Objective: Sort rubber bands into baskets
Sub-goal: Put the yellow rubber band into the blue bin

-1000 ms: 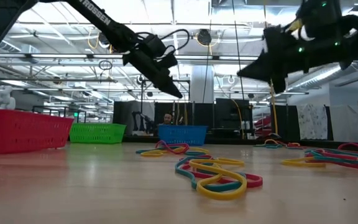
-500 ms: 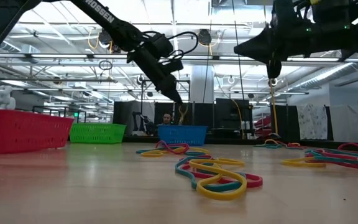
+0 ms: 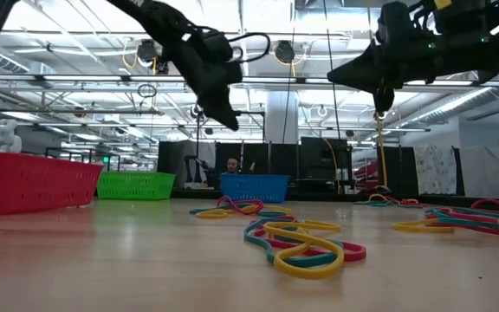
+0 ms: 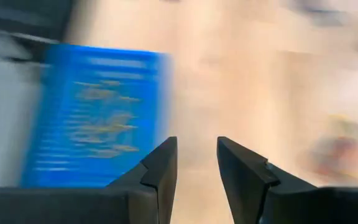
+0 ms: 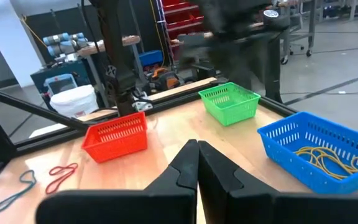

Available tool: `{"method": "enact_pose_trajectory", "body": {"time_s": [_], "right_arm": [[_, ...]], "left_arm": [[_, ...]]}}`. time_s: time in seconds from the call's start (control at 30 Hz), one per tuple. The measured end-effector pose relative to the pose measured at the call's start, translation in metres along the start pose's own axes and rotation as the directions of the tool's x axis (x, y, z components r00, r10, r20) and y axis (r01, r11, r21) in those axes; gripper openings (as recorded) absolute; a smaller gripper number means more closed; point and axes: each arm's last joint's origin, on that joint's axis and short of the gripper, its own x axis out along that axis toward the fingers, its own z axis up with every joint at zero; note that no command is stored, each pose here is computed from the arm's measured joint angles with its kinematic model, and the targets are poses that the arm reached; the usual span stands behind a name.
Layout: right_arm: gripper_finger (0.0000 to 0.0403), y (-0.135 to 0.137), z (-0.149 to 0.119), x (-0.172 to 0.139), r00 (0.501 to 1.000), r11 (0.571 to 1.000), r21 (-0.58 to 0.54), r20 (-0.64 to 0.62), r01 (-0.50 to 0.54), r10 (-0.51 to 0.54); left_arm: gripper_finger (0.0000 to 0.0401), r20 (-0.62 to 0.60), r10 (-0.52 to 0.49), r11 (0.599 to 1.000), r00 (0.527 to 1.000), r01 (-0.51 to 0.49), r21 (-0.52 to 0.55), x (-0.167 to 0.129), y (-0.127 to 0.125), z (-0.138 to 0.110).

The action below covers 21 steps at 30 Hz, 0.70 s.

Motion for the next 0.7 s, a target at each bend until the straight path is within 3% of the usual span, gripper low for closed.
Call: {"method": "enact_pose_trajectory", "body": {"time_s": [0.1,0.2,0.4,0.53,0.7], "right_arm": [[0.0000,0.000,0.000,0.000,1.000,1.000,-0.017,0.000,0.000,0.000],[0.0000,0.000,0.000,0.000,1.000,1.000,-0.020,-0.003,0.001,-0.001],[0.0000,-0.001,-0.002,0.000,1.000,0.999,-0.034,-0.021,0.006,-0.006],[0.0000,-0.001,-0.005,0.000,0.999,0.998,-0.064,-0.046,0.009,-0.012],[0.0000,-0.003,-0.006,0.000,0.997,0.996,-0.092,-0.066,0.020,-0.026]], "left_arm": [[0.0120,-0.040,-0.183,0.983,0.982,0.183,0.015,0.008,-0.030,0.002],[0.0120,-0.120,-0.249,0.962,0.961,0.260,0.088,0.023,-0.071,0.005],[0.0121,-0.191,-0.238,0.901,0.952,0.290,0.322,0.056,-0.156,0.001],[0.0121,-0.137,-0.219,0.867,0.966,0.257,0.426,0.071,-0.199,-0.003],[0.0121,-0.047,-0.276,0.803,0.960,0.257,0.538,0.080,-0.242,-0.009]]}}
